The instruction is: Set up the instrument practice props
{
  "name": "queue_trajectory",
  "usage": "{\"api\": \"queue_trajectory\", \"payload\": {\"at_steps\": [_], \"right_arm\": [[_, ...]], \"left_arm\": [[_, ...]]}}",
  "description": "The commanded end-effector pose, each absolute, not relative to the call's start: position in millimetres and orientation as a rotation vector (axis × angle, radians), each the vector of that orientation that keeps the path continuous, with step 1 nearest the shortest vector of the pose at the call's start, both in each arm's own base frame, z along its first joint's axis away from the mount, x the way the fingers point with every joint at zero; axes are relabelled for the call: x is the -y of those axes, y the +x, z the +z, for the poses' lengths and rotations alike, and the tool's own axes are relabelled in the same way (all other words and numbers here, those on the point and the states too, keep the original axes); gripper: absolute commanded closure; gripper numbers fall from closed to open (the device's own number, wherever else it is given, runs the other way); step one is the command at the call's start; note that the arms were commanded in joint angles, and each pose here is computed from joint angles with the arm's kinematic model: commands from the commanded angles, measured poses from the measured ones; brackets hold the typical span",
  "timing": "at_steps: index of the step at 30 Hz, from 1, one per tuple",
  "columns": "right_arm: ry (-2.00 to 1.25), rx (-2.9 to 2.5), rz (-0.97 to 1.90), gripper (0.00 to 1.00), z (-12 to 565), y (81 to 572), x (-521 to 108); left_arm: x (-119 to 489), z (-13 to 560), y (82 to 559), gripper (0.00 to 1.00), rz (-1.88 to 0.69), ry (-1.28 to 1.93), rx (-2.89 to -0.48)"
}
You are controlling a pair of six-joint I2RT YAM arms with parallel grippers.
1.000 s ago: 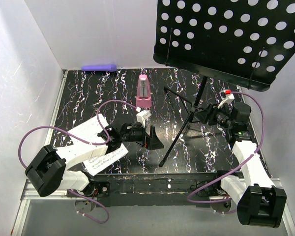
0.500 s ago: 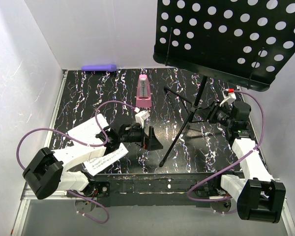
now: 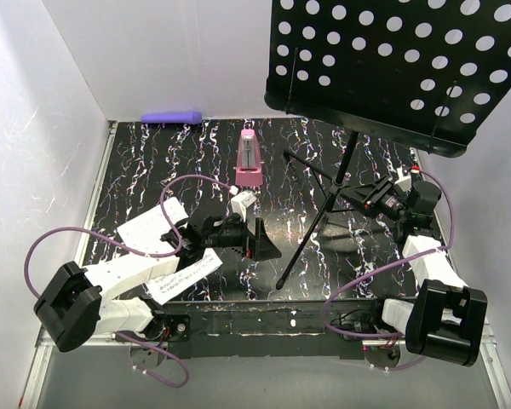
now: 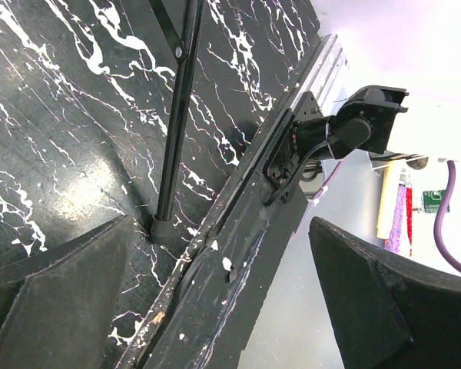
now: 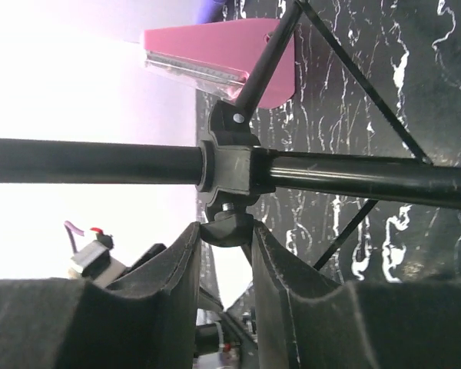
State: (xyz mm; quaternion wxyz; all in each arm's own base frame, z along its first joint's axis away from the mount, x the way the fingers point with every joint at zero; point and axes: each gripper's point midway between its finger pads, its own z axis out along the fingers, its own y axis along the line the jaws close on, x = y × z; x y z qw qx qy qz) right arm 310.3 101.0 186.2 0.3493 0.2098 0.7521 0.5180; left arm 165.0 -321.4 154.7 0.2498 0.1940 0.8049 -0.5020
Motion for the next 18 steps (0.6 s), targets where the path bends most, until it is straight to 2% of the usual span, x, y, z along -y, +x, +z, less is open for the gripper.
{"api": "queue_trajectory", "payload": {"at_steps": [1,3,5,6,12,15,18], "right_arm": [[0.825,-1.946,1.448,0.61,175.1,309.0,-98.7],[0.788,-1.921,1.442,0.37,180.0,308.6,-98.3],[0.653,-1.877,1.438,0.24,195.3,309.5,-98.8],[0.56,-1.864,1.419,0.21,202.4,309.0,-99.3],[0.069,-1.872,1.072,0.15,223.7,295.8,-88.4],[-0.309,-1.87,0.795,0.15,221.9,272.4,-81.9],[-0.62,-1.833,0.674,0.16,211.4,249.5,-84.0]], "left_arm": [[318.4,162.0,162.0,0.02,-1.37,0.515,-2.178],[318.0,163.8,162.9,0.02,-1.369,0.51,-2.174],[318.2,165.3,163.0,0.02,-1.368,0.51,-2.169],[318.1,166.6,163.9,0.02,-1.364,0.51,-2.162],[311.4,174.9,163.4,0.02,-1.339,0.517,-2.125],[304.1,176.7,161.8,0.02,-1.307,0.519,-2.105],[298.8,175.7,160.7,0.02,-1.288,0.518,-2.089]]}}
